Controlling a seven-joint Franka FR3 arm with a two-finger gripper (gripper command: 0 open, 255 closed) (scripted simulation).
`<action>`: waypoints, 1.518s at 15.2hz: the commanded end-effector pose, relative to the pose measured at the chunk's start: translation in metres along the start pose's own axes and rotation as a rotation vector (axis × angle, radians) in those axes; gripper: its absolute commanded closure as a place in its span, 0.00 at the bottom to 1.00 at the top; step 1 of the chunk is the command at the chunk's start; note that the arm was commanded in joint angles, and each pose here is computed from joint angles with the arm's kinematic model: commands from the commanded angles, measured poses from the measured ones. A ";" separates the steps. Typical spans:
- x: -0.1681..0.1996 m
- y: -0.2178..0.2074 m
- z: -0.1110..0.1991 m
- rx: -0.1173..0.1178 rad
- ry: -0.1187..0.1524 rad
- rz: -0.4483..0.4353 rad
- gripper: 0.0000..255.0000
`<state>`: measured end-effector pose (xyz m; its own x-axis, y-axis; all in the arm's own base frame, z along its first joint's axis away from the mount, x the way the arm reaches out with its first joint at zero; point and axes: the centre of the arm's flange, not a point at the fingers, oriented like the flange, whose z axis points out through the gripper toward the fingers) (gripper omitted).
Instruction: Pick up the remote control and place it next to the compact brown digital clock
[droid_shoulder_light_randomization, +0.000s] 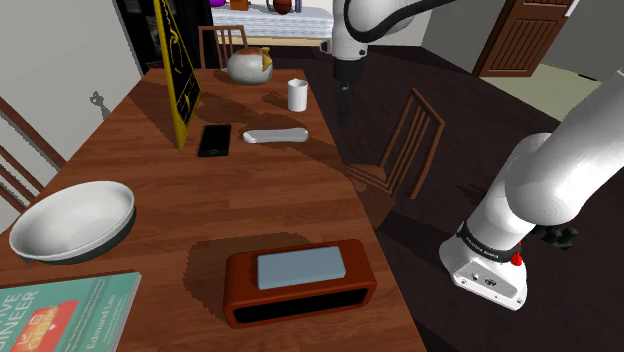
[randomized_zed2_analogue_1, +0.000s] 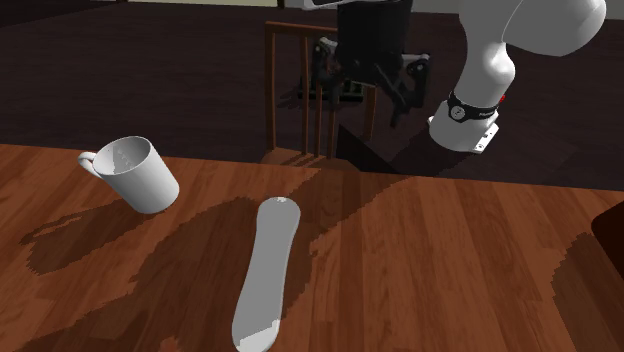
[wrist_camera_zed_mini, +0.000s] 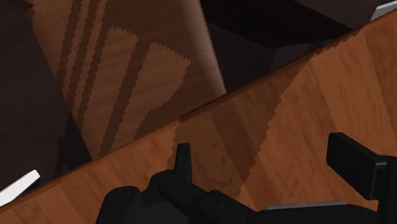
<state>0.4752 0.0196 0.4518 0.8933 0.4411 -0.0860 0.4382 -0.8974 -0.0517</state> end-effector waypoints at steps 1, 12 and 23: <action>0.023 0.006 0.006 -0.010 0.008 -0.041 0.00; 0.151 0.029 0.046 -0.064 0.050 -0.255 0.00; 0.214 0.033 0.088 -0.088 0.069 -0.353 0.00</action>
<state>0.6713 0.0860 0.3492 0.6894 0.7243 -0.0110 0.7243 -0.6892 0.0194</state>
